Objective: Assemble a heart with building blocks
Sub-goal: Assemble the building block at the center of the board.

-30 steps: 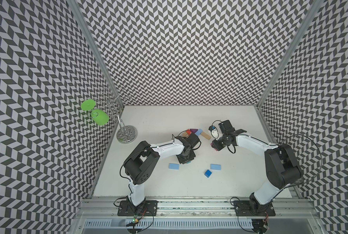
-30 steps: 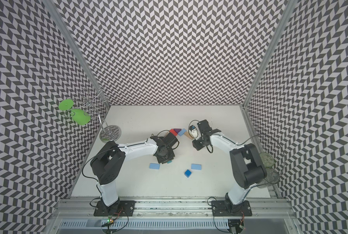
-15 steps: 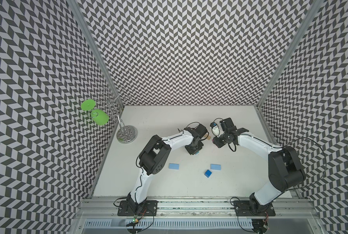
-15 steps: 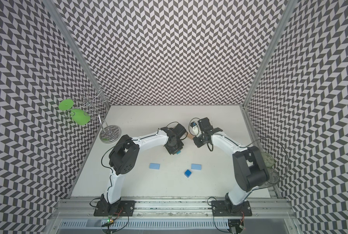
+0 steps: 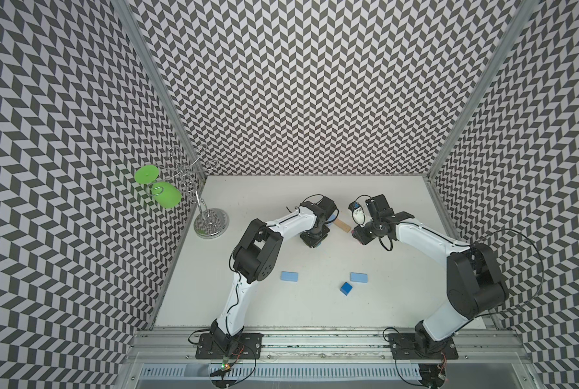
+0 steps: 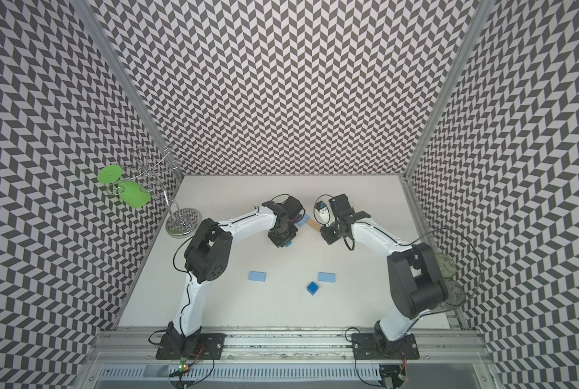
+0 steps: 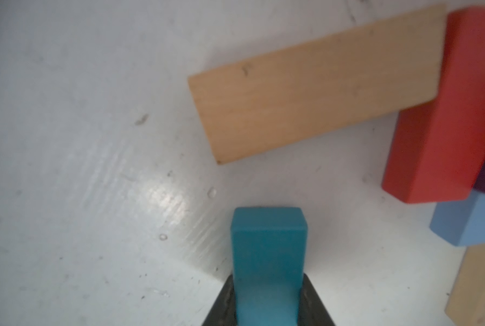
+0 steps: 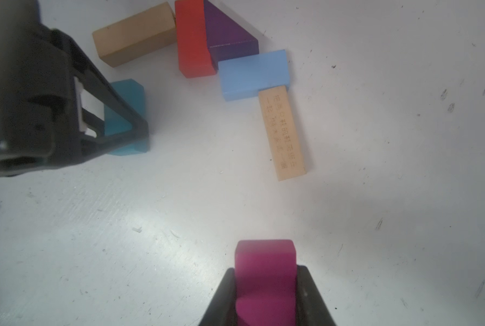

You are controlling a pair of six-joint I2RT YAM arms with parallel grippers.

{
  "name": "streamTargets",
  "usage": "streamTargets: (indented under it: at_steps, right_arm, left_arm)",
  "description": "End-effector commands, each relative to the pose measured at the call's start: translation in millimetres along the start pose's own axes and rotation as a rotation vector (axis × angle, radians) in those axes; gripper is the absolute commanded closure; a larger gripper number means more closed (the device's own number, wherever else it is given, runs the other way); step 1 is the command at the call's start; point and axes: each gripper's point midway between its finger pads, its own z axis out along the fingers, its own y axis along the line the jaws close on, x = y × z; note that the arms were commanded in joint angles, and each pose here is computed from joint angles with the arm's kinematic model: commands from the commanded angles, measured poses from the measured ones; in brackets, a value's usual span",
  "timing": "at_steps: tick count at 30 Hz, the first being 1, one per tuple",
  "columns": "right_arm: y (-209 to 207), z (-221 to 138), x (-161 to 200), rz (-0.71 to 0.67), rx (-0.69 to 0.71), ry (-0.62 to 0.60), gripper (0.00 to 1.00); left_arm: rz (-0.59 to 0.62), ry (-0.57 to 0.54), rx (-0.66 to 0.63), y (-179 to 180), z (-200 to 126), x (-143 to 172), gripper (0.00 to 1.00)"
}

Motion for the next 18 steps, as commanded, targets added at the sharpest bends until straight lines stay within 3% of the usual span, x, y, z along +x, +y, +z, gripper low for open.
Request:
streamTargets:
  at_steps: [1, 18]
  right_arm:
    - [3.6, -3.4, -20.3, -0.024, -0.015, -0.061, 1.00]
    - [9.2, 1.3, -15.8, -0.053, -0.039, -0.050, 1.00]
  left_arm:
    - [-0.018, -0.031, -0.052, 7.4, 4.3, -7.3, 1.00]
    - [-0.063, -0.046, -0.082, 11.6, 10.1, -16.4, 1.00]
